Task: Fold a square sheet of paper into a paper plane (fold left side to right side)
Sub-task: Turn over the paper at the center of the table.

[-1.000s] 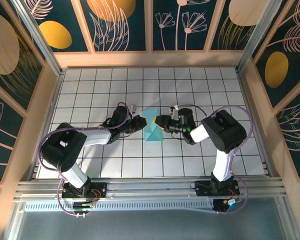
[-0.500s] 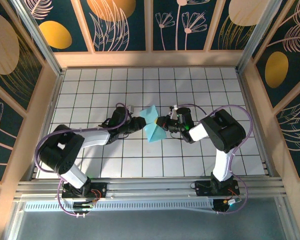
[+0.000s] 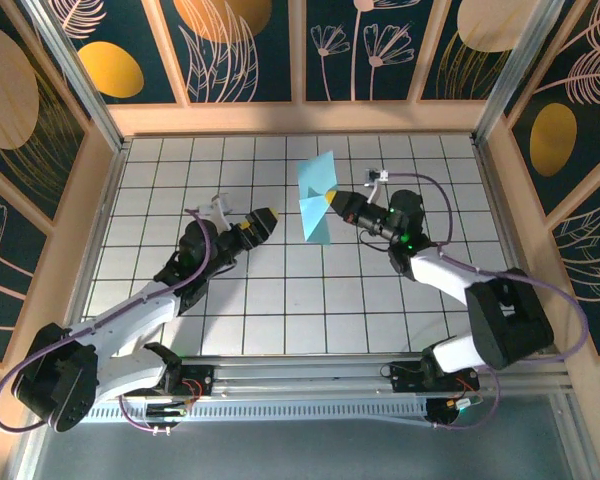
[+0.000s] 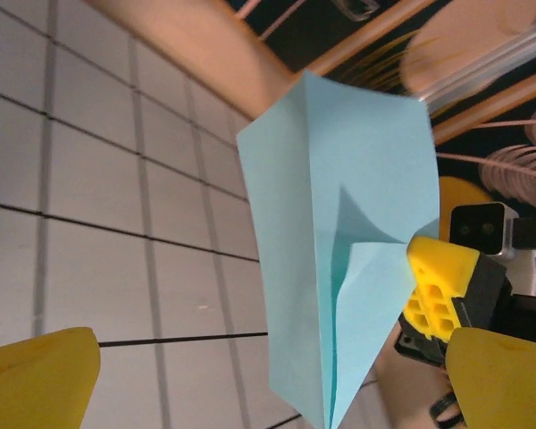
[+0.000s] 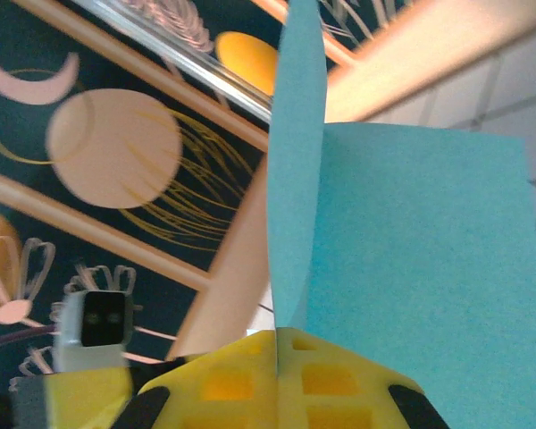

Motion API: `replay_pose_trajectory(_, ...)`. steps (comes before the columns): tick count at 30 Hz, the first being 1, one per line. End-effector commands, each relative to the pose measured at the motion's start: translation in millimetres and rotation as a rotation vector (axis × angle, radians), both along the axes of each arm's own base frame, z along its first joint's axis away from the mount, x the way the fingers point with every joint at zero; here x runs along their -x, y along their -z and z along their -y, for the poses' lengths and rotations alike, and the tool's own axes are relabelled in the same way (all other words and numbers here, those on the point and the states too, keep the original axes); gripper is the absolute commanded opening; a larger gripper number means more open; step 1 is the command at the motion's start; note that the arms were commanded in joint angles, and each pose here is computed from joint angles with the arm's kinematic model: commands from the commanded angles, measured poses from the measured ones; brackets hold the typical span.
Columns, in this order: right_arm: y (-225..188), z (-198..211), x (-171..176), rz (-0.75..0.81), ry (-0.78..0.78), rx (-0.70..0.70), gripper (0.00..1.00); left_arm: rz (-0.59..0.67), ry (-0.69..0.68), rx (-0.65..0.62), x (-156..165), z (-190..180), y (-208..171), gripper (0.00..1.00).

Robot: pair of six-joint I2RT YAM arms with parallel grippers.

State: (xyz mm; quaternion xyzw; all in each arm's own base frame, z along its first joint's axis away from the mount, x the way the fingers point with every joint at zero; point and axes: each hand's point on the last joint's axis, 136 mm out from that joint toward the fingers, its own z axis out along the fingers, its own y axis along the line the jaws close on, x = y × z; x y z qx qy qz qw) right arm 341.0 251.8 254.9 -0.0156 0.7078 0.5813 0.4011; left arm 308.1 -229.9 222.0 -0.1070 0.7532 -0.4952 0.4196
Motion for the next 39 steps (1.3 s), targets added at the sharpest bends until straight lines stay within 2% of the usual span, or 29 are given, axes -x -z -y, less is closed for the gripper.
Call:
replay_pose_trajectory(1,-43.6,-3.3,14.0,0.083,-0.062,-0.064,0.0,0.13,0.138,0.211,12.6,18.9,-51.2,0.99)
replay_pose_trajectory(8,-77.4,-14.1,29.9,0.124,-0.134,-0.15,0.0,0.192,0.353,0.336,25.3,52.8,-80.1,0.96)
replay_pose_trajectory(14,-86.3,-21.8,34.5,0.129,-0.168,-0.186,0.0,0.18,0.425,0.38,29.2,70.5,-82.4,0.9)
replay_pose_trajectory(24,-79.8,-23.9,34.7,0.112,-0.169,-0.183,0.01,0.182,0.42,0.394,28.6,71.9,-85.3,0.48)
replay_pose_trajectory(34,-72.8,-19.5,34.0,0.116,-0.138,-0.133,0.27,0.167,0.369,0.322,24.3,67.2,-77.0,0.01)
replay_pose_trajectory(39,-54.1,-0.3,27.1,0.103,-0.04,-0.022,0.42,0.125,0.326,0.191,20.3,63.7,-60.4,0.0)
